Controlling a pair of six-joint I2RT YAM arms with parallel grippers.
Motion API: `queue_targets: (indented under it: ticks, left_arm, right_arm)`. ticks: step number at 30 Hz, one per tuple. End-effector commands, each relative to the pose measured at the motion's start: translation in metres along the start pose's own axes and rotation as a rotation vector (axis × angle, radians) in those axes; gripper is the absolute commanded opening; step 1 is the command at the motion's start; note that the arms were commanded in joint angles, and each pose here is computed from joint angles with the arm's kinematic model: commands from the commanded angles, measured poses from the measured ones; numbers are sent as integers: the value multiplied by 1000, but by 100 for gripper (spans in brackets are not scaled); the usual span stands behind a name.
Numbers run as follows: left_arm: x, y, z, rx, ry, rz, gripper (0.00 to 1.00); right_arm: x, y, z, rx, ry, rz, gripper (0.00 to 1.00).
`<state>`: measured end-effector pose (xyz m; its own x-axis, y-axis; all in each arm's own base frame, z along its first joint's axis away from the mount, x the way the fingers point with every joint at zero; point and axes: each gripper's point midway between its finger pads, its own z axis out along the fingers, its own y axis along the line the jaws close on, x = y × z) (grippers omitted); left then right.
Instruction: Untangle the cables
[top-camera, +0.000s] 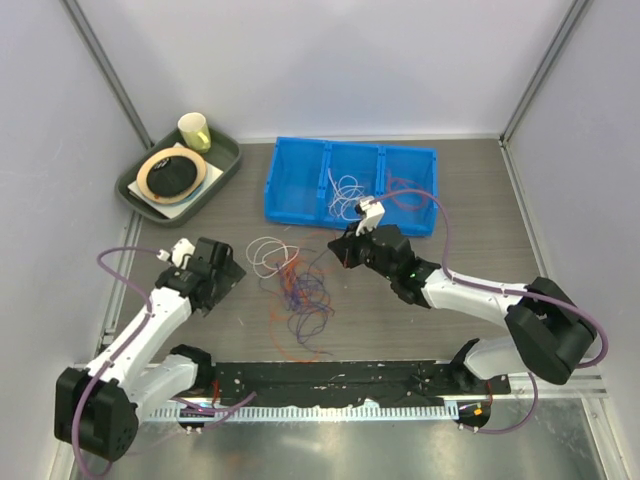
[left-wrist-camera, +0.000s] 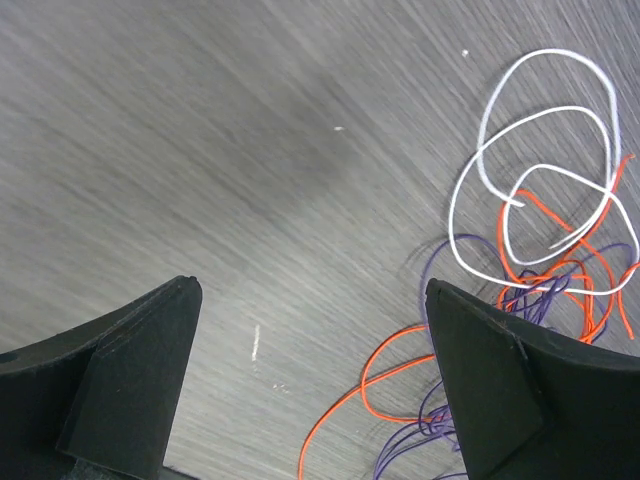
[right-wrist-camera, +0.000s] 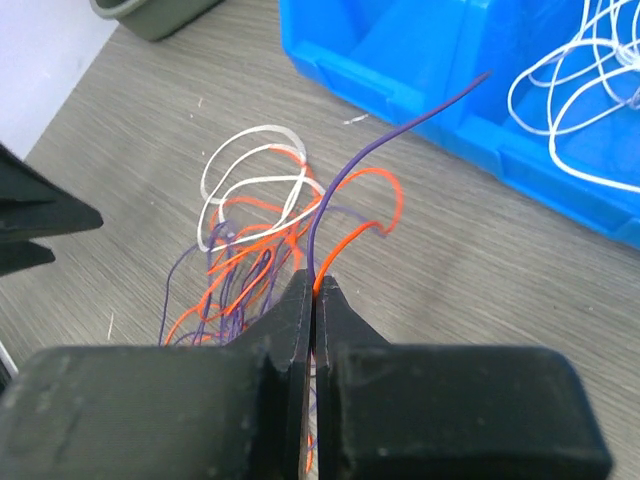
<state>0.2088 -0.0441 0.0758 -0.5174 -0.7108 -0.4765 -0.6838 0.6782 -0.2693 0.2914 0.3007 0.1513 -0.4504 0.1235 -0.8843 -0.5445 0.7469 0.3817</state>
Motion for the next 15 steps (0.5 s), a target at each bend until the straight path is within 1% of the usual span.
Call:
queue_targets:
  ticks: [1, 5, 7, 9, 11, 12, 14, 15]
  left_arm:
    - [-4, -41, 10, 137, 4, 28, 100]
    - [-8, -58, 24, 137, 10, 32, 100]
    - [-6, -66, 36, 129, 31, 42, 97]
    - [-6, -81, 47, 137, 58, 58, 97]
    - [-5, -90, 52, 133, 87, 86, 96]
    - [-10, -102, 52, 150, 82, 88, 96]
    - [-5, -106, 65, 132, 108, 110, 95]
    - [-8, -114, 66, 145, 108, 114, 93]
  right_arm:
    - [7, 1, -3, -13, 16, -24, 1]
    - [12, 6, -2, -46, 38, -32, 1]
    - [13, 6, -2, -43, 44, -33, 1]
    - [14, 6, -2, -45, 49, -40, 1]
    - [16, 4, -2, -39, 55, -42, 1]
    - [17, 4, -2, -39, 58, -43, 1]
    - [17, 3, -2, -32, 59, -43, 1]
    - [17, 2, -2, -30, 60, -43, 1]
